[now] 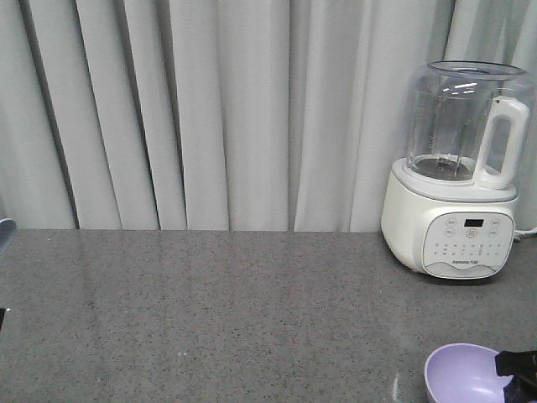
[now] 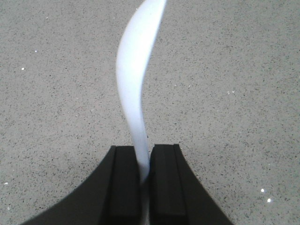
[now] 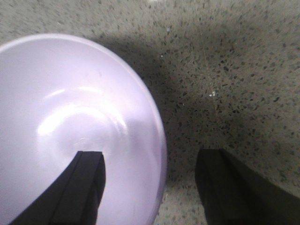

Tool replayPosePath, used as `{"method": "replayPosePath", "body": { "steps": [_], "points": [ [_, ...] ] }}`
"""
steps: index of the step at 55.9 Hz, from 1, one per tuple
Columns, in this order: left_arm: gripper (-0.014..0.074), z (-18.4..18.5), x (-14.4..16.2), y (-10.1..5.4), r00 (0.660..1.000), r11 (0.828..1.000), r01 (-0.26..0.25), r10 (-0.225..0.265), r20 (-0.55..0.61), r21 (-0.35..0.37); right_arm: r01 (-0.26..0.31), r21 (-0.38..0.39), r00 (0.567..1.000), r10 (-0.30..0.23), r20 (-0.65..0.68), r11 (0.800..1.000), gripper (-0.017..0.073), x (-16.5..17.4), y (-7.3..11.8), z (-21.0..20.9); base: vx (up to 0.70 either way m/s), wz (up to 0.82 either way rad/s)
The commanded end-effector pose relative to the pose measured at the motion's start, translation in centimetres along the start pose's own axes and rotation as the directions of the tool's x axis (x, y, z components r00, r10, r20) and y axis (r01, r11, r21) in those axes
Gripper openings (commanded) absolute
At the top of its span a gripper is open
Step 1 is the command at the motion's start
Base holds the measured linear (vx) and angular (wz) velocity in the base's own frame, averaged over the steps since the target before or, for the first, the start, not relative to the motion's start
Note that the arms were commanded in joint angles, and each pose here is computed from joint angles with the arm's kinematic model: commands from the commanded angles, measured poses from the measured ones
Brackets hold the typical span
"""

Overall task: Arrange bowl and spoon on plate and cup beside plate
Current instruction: 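Lift the spoon and the lavender bowl off the counter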

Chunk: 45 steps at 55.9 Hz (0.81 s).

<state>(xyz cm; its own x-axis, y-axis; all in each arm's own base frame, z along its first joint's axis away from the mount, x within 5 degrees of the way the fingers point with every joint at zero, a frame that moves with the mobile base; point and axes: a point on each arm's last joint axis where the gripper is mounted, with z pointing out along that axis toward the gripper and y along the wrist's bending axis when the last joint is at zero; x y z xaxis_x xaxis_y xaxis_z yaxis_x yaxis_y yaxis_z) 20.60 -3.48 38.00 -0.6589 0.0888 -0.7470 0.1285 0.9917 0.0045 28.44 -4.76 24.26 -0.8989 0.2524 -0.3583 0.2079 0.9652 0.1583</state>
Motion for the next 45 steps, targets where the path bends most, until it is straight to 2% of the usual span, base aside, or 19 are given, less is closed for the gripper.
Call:
{"method": "replayPosePath", "body": {
  "steps": [1, 6, 8, 11, 17, 24, 30, 33, 35, 37, 39, 41, 45],
  "points": [
    [-0.0008, -1.3, -1.3, -0.2, 0.993, 1.0, 0.0, -0.001, 0.121, 0.016, 0.01, 0.001, 0.997, -0.01, 0.078, 1.0, 0.0448, -1.4, 0.0, -0.4, 0.0, 0.0],
    [-0.0008, -1.3, -1.3, -0.2, 0.993, 1.0, 0.0, -0.001, 0.121, 0.016, 0.011, 0.004, 0.998, -0.011, 0.057, 1.0, 0.0386, -1.5, -0.2, 0.6, 0.0, 0.0],
    [-0.0008, -1.3, -1.3, -0.2, 0.993, 1.0, -0.002, 0.0, 0.121, 0.016, 0.017, 0.005, 0.998, -0.017, 0.055, 1.0, 0.0335, -1.5, -0.2, 0.7, 0.0, 0.0],
    [-0.0008, -1.3, -1.3, -0.2, 0.993, 1.0, -0.008, 0.006, 0.121, 0.015, 0.032, 0.006, 0.998, -0.032, 0.055, 0.999, 0.0239, -1.5, -0.2, 0.8, 0.0, 0.0],
    [-0.0008, -1.3, -1.3, -0.2, 0.992, 1.0, -0.015, 0.013, 0.122, 0.014, 0.061, 0.008, 0.995, -0.062, 0.074, 0.998, -0.0013, -1.5, -0.1, 0.2, 0.0, 0.0],
    [-0.0006, -1.3, -1.5, -0.2, 0.99, 1.0, -0.015, 0.013, 0.137, 0.015, 0.084, 0.003, 0.986, -0.083, 0.141, 0.996, -0.0014, -1.5, 0.3, -1.8, 0.0, 0.0],
    [-0.0006, -1.4, -1.7, -0.3, 0.986, 1.0, -0.014, 0.01, 0.166, 0.019, 0.165, -0.02, 0.95, -0.154, 0.273, 0.986, -0.0012, -1.3, 1.2, -5.2, 0.0, 0.0],
    [-0.0006, -1.4, -1.8, -0.3, 0.984, 1.0, -0.008, 0.002, 0.177, 0.028, 0.24, -0.027, 0.91, -0.215, 0.354, 0.971, -0.0011, -0.9, 2.1, -7.2, 0.0, 0.0],
    [-0.0006, -1.4, -1.9, -0.4, 0.983, 0.999, -0.001, -0.006, 0.182, 0.037, 0.301, -0.023, 0.871, -0.265, 0.414, 0.953, -0.0011, -0.5, 2.8, -8.8, 0.0, 0.0],
    [-0.0006, -1.4, -1.9, -0.5, 0.983, 0.999, 0.006, -0.014, 0.183, 0.045, 0.377, -0.013, 0.811, -0.323, 0.487, 0.926, -0.0011, 0.1, 3.7, -10.7, 0.0, 0.0],
    [-0.0006, -1.4, -1.9, -0.5, 0.983, 0.999, 0.007, -0.015, 0.185, 0.047, 0.432, -0.005, 0.755, -0.359, 0.548, 0.902, -0.0011, 0.7, 4.5, -12.4, 0.0, 0.0],
    [-0.0006, -1.4, -1.9, -0.5, 0.982, 0.999, 0.007, -0.016, 0.187, 0.048, 0.476, 0.005, 0.699, -0.381, 0.605, 0.88, -0.0011, 1.4, 5.2, -13.9, 0.0, 0.0],
    [-0.0006, -2.2, -1.7, -0.4, 0.974, 0.999, 0.004, -0.015, 0.228, 0.049, 0.52, 0.023, 0.597, -0.382, 0.705, 0.854, -0.0011, 3.2, 5.9, -16.7, 0.0, 0.0]
  ]
}}
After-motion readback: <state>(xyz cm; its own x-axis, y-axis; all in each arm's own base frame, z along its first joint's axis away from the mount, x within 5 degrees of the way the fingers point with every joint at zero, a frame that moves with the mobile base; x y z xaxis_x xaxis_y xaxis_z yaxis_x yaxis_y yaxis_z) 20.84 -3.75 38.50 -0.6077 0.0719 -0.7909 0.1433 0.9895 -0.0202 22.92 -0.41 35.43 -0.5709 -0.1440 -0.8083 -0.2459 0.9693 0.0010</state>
